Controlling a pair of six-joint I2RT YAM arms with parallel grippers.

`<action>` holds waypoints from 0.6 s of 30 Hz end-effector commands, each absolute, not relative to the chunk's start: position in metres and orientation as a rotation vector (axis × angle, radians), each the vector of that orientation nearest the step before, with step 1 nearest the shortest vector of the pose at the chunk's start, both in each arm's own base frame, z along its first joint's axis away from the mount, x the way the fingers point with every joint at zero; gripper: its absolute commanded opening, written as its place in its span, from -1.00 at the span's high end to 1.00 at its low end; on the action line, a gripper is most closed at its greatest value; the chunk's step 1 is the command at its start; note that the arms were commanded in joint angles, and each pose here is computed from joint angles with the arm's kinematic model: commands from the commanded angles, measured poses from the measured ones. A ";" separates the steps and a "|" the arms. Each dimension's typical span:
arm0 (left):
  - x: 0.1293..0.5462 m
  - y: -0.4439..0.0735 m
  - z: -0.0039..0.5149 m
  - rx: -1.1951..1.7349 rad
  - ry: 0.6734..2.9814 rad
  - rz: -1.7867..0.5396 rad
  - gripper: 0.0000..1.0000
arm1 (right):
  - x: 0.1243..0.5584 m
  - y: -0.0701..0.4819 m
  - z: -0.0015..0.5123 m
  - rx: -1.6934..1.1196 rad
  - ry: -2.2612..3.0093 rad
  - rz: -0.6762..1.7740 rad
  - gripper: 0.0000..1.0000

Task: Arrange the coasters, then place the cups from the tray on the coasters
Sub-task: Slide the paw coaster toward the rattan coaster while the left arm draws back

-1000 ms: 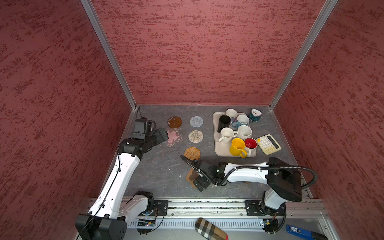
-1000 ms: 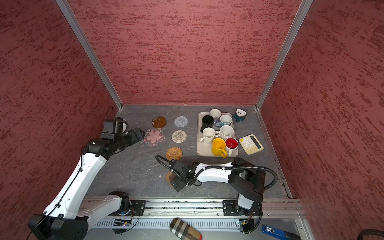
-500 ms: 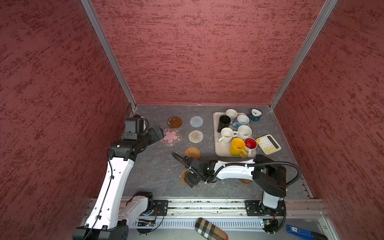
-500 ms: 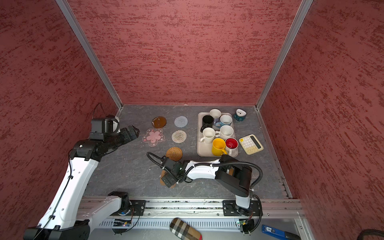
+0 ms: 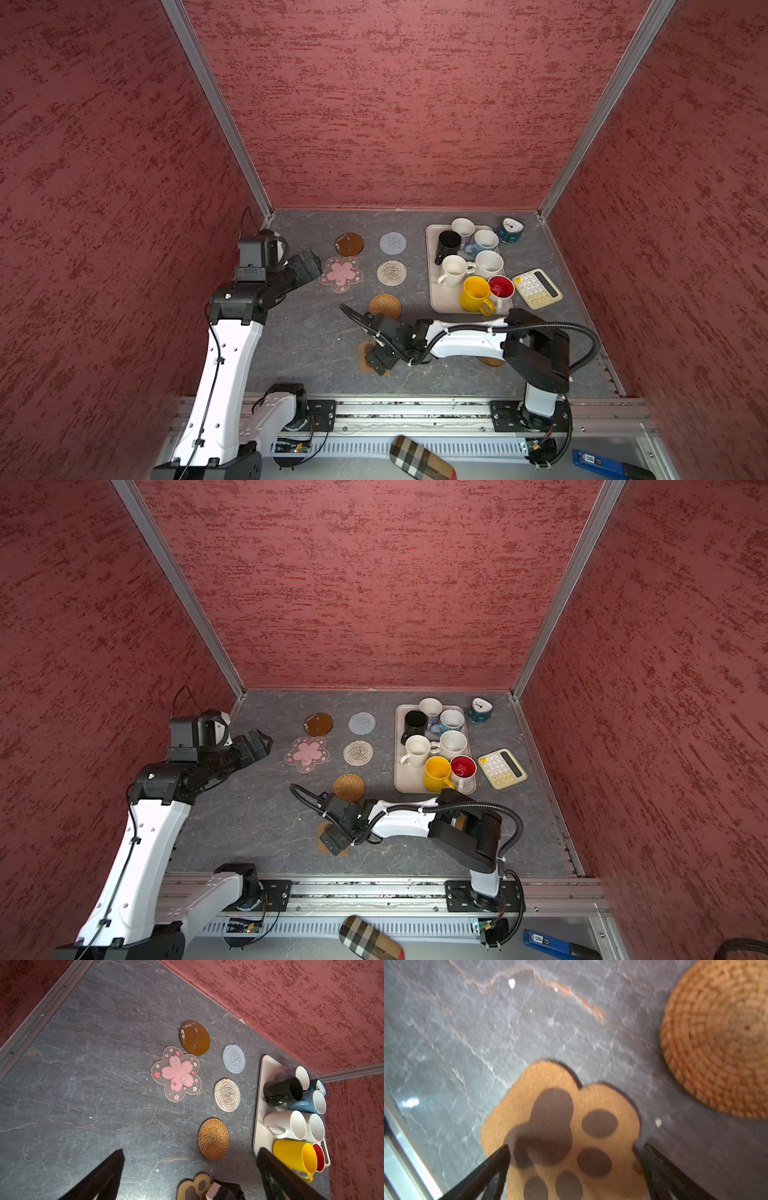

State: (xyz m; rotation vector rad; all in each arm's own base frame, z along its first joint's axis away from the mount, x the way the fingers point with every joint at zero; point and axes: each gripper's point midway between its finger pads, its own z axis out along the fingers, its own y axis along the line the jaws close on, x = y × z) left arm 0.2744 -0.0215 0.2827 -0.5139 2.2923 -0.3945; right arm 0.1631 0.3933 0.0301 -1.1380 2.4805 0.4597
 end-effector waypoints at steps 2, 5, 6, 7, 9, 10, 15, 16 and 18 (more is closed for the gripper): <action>0.274 -0.023 0.289 -0.492 2.276 -0.416 -1.00 | 0.148 0.376 0.028 -1.245 2.464 0.437 -0.98; 0.275 -0.023 0.287 -0.497 2.280 -0.417 -1.00 | 0.144 0.371 0.030 -1.246 2.455 0.454 -0.98; 0.274 -0.023 0.287 -0.498 2.280 -0.417 -1.00 | 0.142 0.371 0.032 -1.246 2.449 0.467 -0.98; 0.274 -0.023 0.287 -0.498 2.280 -0.415 -1.00 | 0.140 0.370 0.033 -1.251 2.444 0.474 -0.98; 0.274 -0.024 0.287 -0.497 2.281 -0.419 -1.00 | 0.135 0.370 0.035 -1.272 2.434 0.487 -0.98; 0.274 -0.023 0.287 -0.499 2.278 -0.417 -1.00 | 0.132 0.369 0.034 -1.288 2.431 0.487 -0.98; 0.272 -0.023 0.285 -0.500 2.283 -0.412 -1.00 | 0.119 0.363 0.029 -1.364 2.435 0.465 -0.95; 0.272 -0.023 0.285 -0.500 2.283 -0.412 -1.00 | 0.118 0.362 0.028 -1.366 2.437 0.462 -0.95; 0.272 -0.023 0.285 -0.501 2.279 -0.414 -1.00 | 0.117 0.360 0.029 -1.359 2.437 0.462 -0.93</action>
